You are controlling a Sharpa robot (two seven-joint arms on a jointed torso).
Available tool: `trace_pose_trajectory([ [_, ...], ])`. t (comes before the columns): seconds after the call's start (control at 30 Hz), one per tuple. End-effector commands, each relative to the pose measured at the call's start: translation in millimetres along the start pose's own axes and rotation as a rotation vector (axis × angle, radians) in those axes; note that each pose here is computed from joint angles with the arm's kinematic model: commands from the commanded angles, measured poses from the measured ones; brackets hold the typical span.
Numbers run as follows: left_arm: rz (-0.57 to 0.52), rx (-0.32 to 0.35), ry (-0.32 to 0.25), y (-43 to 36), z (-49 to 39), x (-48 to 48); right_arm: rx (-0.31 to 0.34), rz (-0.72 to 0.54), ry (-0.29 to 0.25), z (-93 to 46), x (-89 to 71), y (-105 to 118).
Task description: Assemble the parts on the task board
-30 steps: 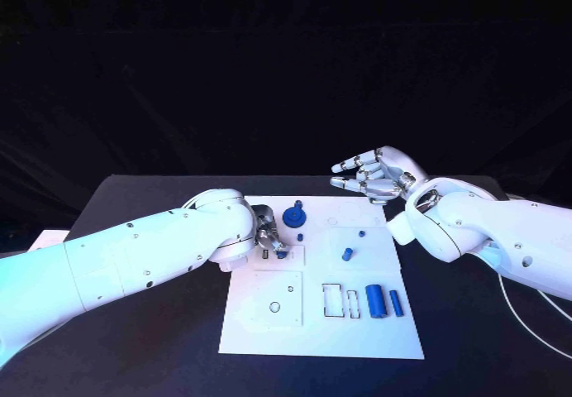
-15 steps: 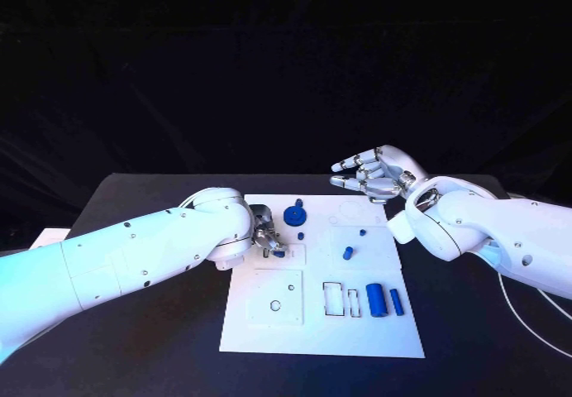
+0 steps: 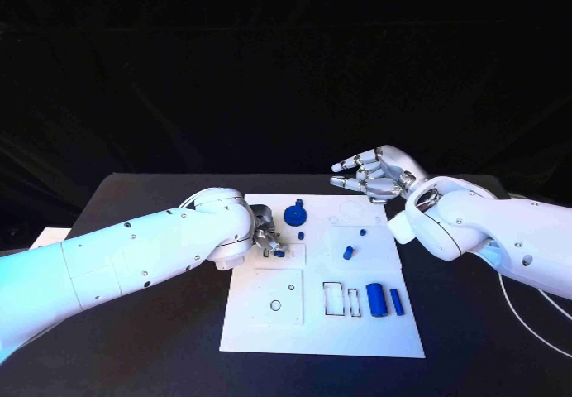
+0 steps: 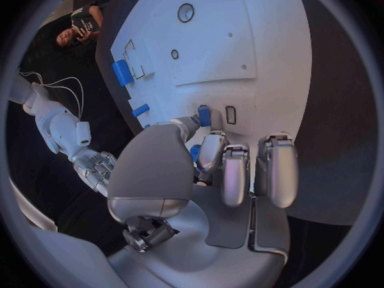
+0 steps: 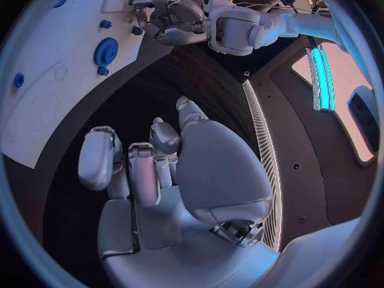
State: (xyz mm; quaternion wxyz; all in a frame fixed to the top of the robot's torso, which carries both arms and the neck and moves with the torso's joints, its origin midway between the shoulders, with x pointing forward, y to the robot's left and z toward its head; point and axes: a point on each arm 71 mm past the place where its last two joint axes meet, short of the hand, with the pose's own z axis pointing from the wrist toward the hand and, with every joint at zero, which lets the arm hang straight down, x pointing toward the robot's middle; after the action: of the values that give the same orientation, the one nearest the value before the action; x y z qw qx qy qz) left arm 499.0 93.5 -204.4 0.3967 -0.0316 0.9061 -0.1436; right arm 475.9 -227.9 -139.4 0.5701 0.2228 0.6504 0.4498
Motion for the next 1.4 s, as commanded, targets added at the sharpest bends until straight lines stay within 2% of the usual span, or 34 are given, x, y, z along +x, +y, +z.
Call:
trace_pose_trajectory([
  [0.03, 0.023, -0.044, 0.026, 2.3, 1.1, 4.0, -0.009, -0.004, 0.016, -0.1, 1.8, 1],
  [0.7, 0.041, -0.071, 0.081, 0.2, 10.5, 7.5, -0.009, -0.003, 0.017, -0.6, 1.8, 1],
  [1.4, 0.030, -0.099, 0.079, 4.8, 15.7, 4.5, -0.006, -0.003, 0.018, -1.6, 1.0, 0],
])
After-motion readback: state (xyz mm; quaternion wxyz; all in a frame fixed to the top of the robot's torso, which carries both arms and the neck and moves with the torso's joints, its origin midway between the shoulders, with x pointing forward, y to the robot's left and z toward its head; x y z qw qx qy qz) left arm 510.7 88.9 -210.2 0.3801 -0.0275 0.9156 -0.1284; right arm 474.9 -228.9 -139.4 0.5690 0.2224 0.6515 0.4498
